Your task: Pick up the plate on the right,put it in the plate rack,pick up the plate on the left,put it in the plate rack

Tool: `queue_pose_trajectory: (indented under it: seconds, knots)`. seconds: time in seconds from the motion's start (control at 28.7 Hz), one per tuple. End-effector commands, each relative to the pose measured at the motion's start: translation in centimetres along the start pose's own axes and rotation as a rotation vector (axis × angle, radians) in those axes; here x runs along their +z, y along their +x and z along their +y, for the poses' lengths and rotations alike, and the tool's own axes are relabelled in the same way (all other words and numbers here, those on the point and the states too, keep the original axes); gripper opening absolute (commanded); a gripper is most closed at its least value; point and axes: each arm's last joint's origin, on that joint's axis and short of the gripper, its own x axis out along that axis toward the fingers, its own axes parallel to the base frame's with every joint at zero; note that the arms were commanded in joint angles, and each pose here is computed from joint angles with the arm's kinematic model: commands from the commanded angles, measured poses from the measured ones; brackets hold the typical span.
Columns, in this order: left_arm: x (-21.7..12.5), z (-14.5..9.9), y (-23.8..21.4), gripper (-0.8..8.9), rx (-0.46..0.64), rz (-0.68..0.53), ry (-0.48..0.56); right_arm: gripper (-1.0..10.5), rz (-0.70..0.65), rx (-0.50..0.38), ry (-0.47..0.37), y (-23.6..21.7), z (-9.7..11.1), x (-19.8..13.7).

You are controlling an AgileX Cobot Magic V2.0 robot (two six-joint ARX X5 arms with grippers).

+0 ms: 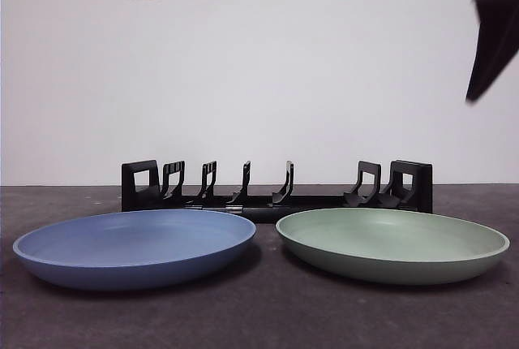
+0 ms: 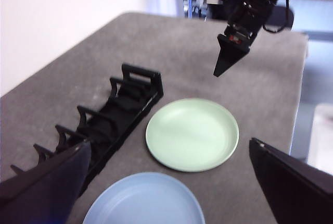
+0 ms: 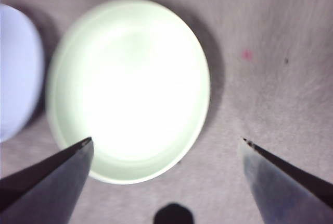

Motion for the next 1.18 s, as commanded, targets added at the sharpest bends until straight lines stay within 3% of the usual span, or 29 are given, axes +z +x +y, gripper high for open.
queue_pose_trajectory:
  seconds: [0.03,0.45,0.66,0.94,1.08,1.18]
  knots:
    - [-0.1,-0.1,1.0,6.22,0.011,0.052,0.078,4.7,0.058,-0.02,0.009,2.1,-0.5,0.6]
    - [-0.2,-0.9,4.6,6.21,0.032,0.207,0.232,4.7,0.17,-0.123,-0.039,8.0,-0.8,1.5]
    - [-0.3,-1.4,5.6,6.21,0.017,0.239,0.287,3.1,0.186,-0.123,-0.033,9.2,-1.3,1.6]
    - [-0.5,-1.6,6.9,6.21,-0.002,0.28,0.308,3.0,0.209,-0.111,0.002,10.3,-1.6,1.5]
    - [-0.6,-1.6,7.4,6.21,-0.017,0.292,0.31,0.8,0.201,-0.107,-0.001,10.3,-1.6,1.6]
    - [-0.6,-1.7,7.6,6.21,-0.025,0.296,0.311,0.2,0.197,-0.107,-0.002,10.3,-1.6,1.6]
